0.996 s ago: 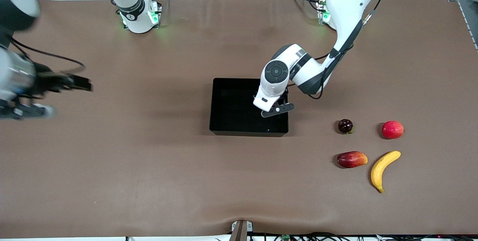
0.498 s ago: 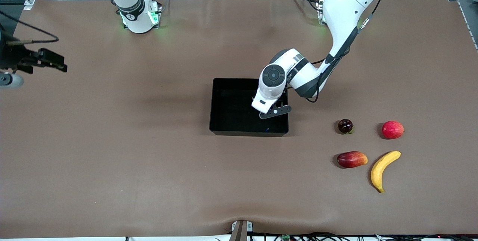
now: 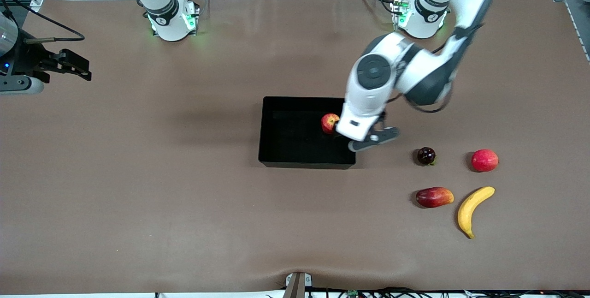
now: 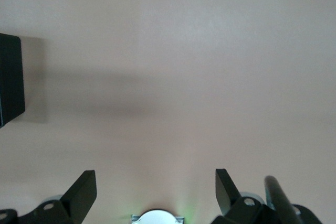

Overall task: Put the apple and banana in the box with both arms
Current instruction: 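Lower the apple into the box and open the left gripper, then move the left gripper back over the yellow banana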

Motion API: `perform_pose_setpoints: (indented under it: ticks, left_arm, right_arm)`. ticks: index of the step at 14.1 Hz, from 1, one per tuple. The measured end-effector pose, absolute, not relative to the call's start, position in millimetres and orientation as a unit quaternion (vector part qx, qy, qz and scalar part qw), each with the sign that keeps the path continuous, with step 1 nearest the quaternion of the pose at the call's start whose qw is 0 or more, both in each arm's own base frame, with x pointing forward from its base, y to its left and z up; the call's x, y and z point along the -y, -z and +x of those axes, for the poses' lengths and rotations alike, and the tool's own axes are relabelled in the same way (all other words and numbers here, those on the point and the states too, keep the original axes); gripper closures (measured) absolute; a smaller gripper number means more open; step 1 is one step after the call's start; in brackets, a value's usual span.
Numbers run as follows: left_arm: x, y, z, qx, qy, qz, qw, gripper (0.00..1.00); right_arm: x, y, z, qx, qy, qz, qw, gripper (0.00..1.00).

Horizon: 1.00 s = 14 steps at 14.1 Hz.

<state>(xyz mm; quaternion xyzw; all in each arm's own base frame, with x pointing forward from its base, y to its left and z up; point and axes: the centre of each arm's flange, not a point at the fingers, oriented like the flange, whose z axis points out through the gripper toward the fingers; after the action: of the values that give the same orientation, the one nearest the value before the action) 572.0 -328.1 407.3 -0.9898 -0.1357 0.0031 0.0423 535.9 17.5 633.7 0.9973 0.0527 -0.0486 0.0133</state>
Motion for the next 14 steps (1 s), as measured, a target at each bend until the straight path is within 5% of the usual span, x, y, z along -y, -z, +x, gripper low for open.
perform_pose_setpoints:
  ticks: [6,14]
  left_arm:
    - [139.5,-394.9,644.5,0.006,-0.041,-0.998,0.056,0.0]
    - [-39.6,-311.1,681.9,-0.159,-0.036,-0.986,0.037,0.0]
  right_arm:
    - [4.9,-659.2,536.0,-0.053,0.022,0.998,0.012,0.0]
    - [12.5,-656.9,534.0,-0.05,0.032,0.998,0.011,0.0]
